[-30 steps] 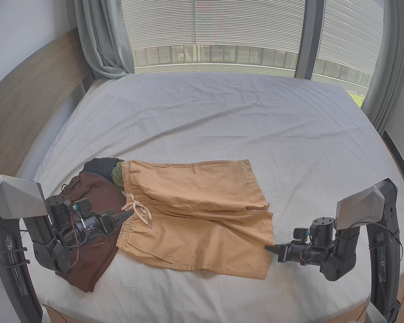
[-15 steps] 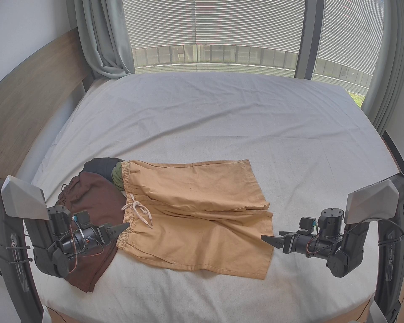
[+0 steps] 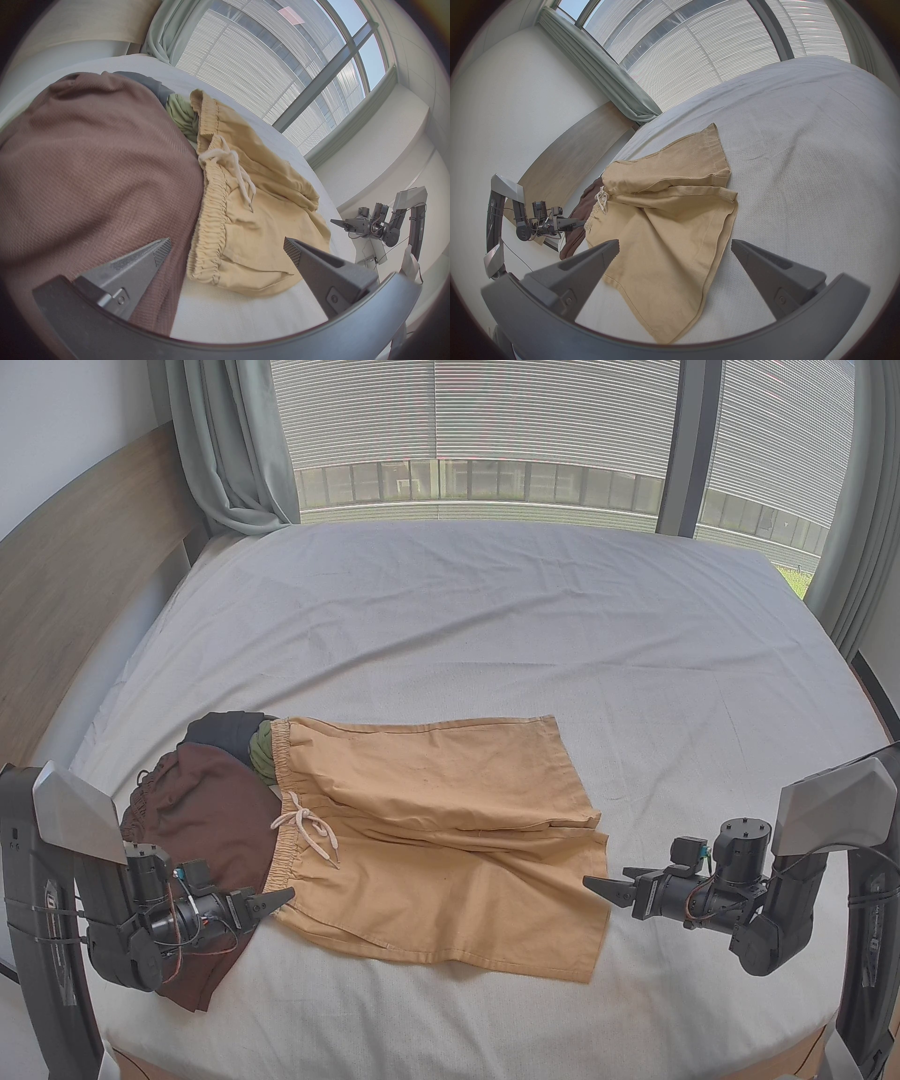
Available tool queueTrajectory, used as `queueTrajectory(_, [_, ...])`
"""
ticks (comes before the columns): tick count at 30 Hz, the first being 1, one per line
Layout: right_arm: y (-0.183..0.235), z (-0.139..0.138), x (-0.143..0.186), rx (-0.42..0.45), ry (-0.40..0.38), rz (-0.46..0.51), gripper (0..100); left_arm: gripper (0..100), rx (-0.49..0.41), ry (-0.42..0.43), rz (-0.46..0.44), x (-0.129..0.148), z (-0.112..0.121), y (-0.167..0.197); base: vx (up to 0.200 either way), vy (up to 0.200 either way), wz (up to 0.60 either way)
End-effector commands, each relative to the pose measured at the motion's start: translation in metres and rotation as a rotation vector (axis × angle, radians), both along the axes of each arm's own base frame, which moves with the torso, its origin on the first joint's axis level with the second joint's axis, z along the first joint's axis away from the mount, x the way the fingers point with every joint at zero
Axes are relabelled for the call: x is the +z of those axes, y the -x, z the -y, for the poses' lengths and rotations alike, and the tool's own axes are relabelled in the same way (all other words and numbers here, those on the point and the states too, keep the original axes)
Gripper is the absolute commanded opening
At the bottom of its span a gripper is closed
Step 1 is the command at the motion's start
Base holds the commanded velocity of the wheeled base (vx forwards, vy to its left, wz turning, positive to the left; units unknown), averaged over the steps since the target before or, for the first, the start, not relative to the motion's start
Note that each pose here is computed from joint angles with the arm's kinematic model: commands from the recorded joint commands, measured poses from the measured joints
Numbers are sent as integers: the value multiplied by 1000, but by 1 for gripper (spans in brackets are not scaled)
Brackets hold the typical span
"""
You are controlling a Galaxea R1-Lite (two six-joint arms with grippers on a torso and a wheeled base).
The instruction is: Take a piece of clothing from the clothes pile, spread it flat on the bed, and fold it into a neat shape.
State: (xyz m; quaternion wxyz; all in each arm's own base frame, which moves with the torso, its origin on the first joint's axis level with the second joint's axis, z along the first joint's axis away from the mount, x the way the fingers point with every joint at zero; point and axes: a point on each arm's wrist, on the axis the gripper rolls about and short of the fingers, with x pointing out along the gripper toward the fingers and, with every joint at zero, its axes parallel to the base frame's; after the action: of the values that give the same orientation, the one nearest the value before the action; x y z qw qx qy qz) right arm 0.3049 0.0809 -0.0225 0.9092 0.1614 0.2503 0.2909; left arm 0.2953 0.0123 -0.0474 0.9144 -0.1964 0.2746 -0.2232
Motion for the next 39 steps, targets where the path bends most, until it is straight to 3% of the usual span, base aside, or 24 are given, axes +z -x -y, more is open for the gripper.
queueTrajectory(1, [0,-1,-1,2,0,-1,100,100,-11,2,-28,-7,3,3,0,0,0])
queueTrajectory(15, [0,-2,-2,5,0,-1,100,100,-32,2,-34,-10,10,1,0,0,0])
queueTrajectory(16, [0,-2,-2,5,0,-1,100,0,-31,3,-36,-11,10,1,0,0,0])
queueTrajectory(23, [4,-3,-4,13,9,-17,100,0,-27,5,-24,-10,9,-2,0,0,0])
queueTrajectory(29, [28,-5,-26,69,89,-138,100,0,-28,3,-22,-9,9,-2,0,0,0])
queueTrajectory(33, [38,-10,-36,96,110,-224,100,0,-30,1,-20,-9,9,-2,0,0,0])
queueTrajectory(39, [47,-12,-39,135,104,-265,100,0,-31,0,-19,-9,9,-2,0,0,0])
